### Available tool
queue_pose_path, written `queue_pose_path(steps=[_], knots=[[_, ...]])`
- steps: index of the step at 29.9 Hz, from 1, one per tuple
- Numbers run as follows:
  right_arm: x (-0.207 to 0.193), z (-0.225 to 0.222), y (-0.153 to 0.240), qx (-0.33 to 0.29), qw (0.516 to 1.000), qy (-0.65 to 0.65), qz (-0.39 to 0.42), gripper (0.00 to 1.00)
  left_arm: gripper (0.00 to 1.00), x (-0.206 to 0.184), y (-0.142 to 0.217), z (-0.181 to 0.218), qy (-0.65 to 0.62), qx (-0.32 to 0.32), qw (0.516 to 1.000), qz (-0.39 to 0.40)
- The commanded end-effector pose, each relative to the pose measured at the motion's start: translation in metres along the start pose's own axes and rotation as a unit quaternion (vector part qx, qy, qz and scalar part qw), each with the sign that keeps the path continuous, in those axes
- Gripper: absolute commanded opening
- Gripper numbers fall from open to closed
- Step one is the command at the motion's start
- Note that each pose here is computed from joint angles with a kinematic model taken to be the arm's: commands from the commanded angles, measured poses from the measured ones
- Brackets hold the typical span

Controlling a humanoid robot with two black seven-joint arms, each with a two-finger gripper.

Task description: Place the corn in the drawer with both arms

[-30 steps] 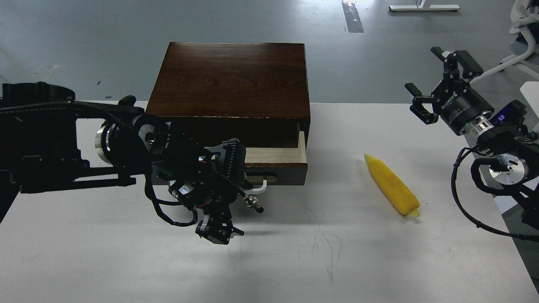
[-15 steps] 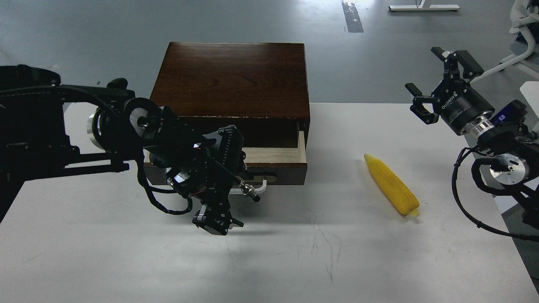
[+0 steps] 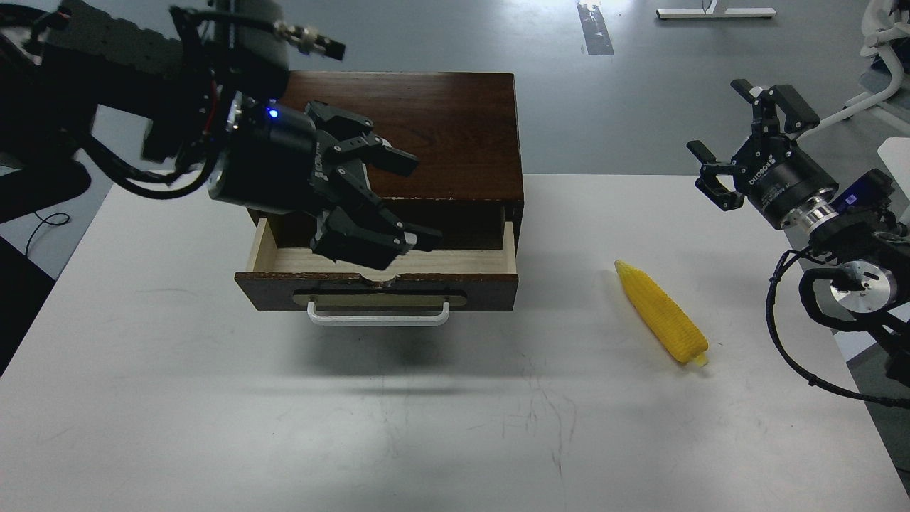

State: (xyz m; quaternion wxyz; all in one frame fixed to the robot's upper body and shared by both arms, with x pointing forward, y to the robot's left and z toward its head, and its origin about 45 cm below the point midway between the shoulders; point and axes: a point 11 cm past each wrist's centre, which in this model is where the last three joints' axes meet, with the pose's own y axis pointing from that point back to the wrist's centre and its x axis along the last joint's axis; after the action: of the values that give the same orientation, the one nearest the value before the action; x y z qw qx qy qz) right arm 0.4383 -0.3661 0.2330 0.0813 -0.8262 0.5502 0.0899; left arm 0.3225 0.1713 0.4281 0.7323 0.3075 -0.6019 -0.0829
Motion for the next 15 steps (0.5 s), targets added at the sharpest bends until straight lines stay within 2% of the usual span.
queue_pose_path(steps=[1, 6, 9, 13, 15], knots=[[0.001, 0.000, 0.000, -0.001, 1.000, 0.002, 0.000, 1.00, 0.99, 0.011, 0.030, -0.013, 0.056, 0.018, 0.997, 0.053], [0.000, 0.000, 0.000, -0.002, 1.000, 0.003, 0.000, 1.00, 0.98, 0.011, 0.067, -0.047, 0.207, 0.022, 0.966, 0.150], [0.000, 0.001, 0.000, -0.003, 1.000, 0.004, -0.001, 1.00, 0.99, -0.013, 0.083, -0.070, 0.355, -0.001, 0.907, 0.226], [0.000, 0.002, 0.001, -0.006, 1.000, 0.006, -0.002, 1.00, 0.99, -0.054, 0.085, -0.081, 0.471, -0.018, 0.842, 0.262], [0.000, 0.004, 0.003, -0.015, 1.000, 0.014, -0.005, 1.00, 0.99, -0.081, 0.083, -0.087, 0.538, -0.026, 0.794, 0.283]])
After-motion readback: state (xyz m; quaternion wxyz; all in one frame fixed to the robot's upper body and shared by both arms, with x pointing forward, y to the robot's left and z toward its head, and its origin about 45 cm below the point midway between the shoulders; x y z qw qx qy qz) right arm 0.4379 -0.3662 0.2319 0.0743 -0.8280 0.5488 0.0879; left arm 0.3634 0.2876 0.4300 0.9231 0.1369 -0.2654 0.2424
